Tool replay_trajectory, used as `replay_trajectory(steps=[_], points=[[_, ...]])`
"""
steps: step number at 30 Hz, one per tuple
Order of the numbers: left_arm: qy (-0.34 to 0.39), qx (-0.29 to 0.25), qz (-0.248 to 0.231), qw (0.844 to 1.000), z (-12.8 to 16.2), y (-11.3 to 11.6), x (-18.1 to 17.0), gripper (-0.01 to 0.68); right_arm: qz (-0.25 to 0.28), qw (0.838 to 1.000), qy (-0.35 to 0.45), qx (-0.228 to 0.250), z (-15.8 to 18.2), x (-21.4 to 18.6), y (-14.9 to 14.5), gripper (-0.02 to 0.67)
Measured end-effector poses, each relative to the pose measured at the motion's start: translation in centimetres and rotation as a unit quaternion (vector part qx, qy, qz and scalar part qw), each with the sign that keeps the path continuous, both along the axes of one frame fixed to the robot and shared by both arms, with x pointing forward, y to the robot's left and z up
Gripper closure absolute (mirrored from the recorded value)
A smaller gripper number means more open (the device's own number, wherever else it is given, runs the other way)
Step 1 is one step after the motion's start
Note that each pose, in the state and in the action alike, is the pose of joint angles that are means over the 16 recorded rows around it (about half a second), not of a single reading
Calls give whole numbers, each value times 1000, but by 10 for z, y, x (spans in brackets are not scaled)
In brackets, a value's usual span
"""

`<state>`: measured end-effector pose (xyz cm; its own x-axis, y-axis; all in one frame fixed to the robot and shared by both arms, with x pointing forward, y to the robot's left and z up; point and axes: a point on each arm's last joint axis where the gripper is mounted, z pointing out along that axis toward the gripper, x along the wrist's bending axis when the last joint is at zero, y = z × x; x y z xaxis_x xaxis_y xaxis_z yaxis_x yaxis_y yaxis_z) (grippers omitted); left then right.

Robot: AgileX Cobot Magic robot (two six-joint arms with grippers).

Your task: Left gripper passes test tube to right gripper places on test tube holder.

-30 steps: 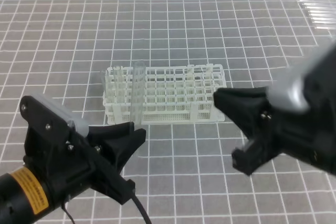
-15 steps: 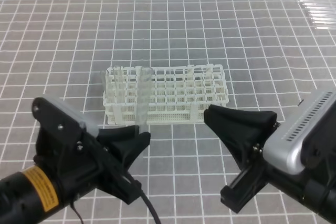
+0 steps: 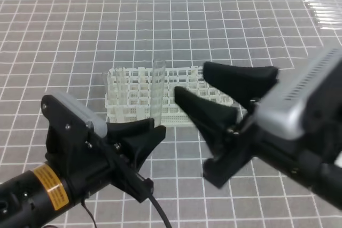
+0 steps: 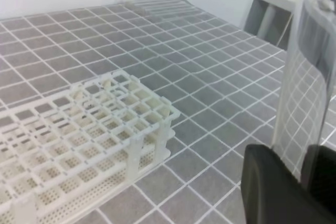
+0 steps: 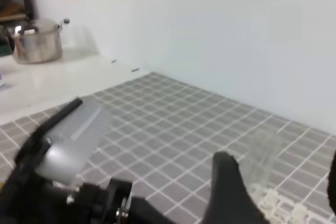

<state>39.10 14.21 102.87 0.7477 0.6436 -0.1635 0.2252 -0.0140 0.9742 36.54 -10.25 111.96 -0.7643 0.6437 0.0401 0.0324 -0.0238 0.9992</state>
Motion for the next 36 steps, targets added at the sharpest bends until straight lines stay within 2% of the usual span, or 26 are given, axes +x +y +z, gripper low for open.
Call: replay_trajectory(steps=[4,11,23,36], points=[[-8,-6,-3,1000,1,-1,0,592,-9,1000,-2,3,0,8,11,287],[-18,-17,-7,1000,4,-2,0,592,-27,1000,-1,4,-5,23,32,272],[-34,-41,-13,998,9,-3,-1,604,-47,999,-5,12,-9,40,56,272],[-40,-57,-15,997,9,-1,-3,627,-54,998,-1,31,-9,44,60,314]])
